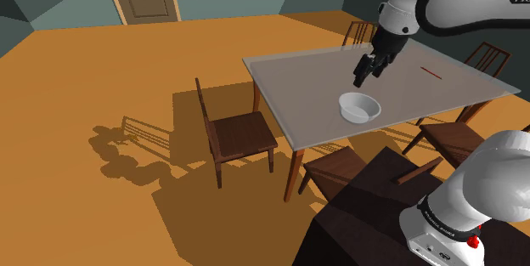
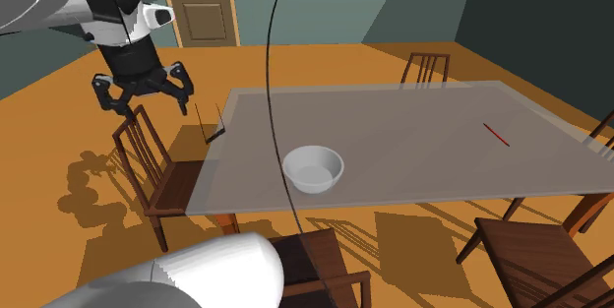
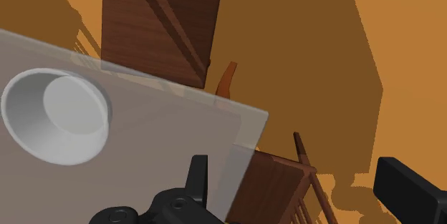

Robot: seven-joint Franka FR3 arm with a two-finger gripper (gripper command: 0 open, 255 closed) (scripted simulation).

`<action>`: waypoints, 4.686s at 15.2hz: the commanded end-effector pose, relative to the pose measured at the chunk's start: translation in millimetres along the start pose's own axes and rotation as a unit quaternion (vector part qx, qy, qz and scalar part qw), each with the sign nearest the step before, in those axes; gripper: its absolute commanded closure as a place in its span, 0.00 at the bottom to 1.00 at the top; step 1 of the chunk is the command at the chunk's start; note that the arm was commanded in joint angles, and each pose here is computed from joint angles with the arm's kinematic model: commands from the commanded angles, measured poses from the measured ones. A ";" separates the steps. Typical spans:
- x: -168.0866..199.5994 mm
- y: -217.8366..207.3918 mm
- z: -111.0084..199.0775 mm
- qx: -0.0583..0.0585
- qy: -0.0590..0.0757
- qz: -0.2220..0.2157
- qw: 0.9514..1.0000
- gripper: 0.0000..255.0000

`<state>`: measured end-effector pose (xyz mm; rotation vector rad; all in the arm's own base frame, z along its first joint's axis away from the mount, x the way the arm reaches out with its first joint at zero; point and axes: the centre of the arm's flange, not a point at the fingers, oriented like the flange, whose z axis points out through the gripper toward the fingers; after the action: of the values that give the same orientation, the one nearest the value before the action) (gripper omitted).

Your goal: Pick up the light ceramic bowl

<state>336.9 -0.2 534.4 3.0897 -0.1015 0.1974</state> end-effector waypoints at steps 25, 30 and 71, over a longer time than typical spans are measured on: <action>38.5 170.2 275.6 -0.088 0.024 -0.095 0.991 0.00; 51.3 207.5 325.2 -0.104 0.029 -0.113 0.988 0.00; 72.7 251.5 338.7 -0.122 0.034 -0.133 0.983 1.00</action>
<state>433.6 -271.4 214.5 2.8101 0.2682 0.2547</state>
